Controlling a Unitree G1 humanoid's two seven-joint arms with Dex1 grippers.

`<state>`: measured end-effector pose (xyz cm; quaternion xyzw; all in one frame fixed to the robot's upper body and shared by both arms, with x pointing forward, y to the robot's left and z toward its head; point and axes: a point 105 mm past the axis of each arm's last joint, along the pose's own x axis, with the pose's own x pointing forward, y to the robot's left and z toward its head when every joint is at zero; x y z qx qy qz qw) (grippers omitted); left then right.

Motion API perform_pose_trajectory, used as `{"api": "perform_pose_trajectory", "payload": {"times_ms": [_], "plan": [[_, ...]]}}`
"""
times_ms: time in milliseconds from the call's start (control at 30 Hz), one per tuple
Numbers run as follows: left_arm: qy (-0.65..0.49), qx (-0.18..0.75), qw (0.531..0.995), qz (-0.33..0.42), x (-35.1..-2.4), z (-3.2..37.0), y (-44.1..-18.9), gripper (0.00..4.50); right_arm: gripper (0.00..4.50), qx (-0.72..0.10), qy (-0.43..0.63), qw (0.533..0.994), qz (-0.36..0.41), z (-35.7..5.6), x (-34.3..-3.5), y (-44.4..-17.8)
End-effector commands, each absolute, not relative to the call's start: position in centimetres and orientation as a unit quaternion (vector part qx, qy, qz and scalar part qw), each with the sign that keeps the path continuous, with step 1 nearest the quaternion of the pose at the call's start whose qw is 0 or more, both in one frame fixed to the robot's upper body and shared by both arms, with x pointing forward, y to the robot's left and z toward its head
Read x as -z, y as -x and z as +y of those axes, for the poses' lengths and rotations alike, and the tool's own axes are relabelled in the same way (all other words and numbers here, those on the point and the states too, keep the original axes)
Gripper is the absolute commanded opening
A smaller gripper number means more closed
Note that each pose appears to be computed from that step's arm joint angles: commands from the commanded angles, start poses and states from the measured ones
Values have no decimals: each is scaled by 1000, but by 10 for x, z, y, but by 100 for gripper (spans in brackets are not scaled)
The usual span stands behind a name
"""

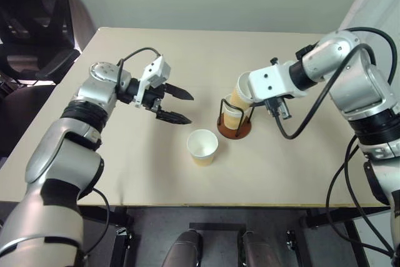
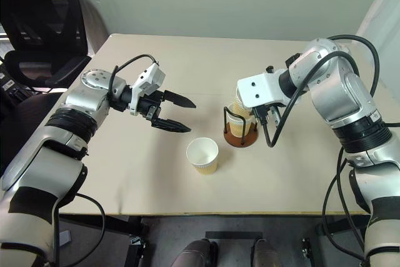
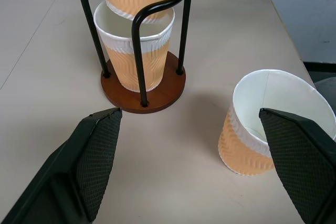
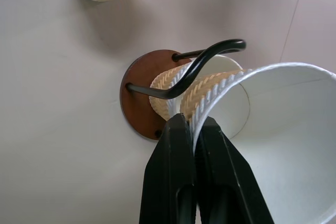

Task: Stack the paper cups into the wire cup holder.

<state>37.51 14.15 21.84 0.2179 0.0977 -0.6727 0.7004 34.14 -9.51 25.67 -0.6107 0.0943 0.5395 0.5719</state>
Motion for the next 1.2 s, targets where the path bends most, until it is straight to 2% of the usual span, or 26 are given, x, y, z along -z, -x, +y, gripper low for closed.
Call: {"api": "perform_pose_trajectory", "payload": {"times_ms": [33, 133, 167, 200, 433, 567, 733, 967, 1100, 1200], "plan": [[-214, 683, 694, 76, -230, 142, -371, 450, 5, -534, 623, 566, 81, -93, -263, -339], [-213, 683, 694, 76, -229, 141, -371, 450, 5, -527, 626, 570, 76, -89, -262, -342], [-213, 684, 694, 76, -229, 141, -371, 450, 41, -529, 623, 572, 74, -88, -262, -342], [-212, 684, 694, 76, -229, 141, -371, 450, 54, -530, 619, 574, 71, -86, -262, -341], [-207, 686, 695, 64, -230, 139, -371, 450, 286, -522, 591, 613, 48, -78, -277, -343], [-207, 683, 698, 59, -234, 141, -372, 450, 286, -520, 527, 672, 26, -82, -309, -335], [-219, 667, 709, 62, -241, 155, -371, 450, 286, -550, 442, 709, 23, -85, -329, -306], [-247, 636, 728, 67, -249, 187, -365, 450, 286, -594, 378, 707, 57, -80, -314, -271], [-247, 626, 736, 63, -255, 199, -360, 450, 286, -606, 377, 697, 78, -80, -301, -266], [-239, 627, 739, 68, -255, 204, -355, 450, 286, -599, 405, 685, 90, -81, -286, -273]]}}
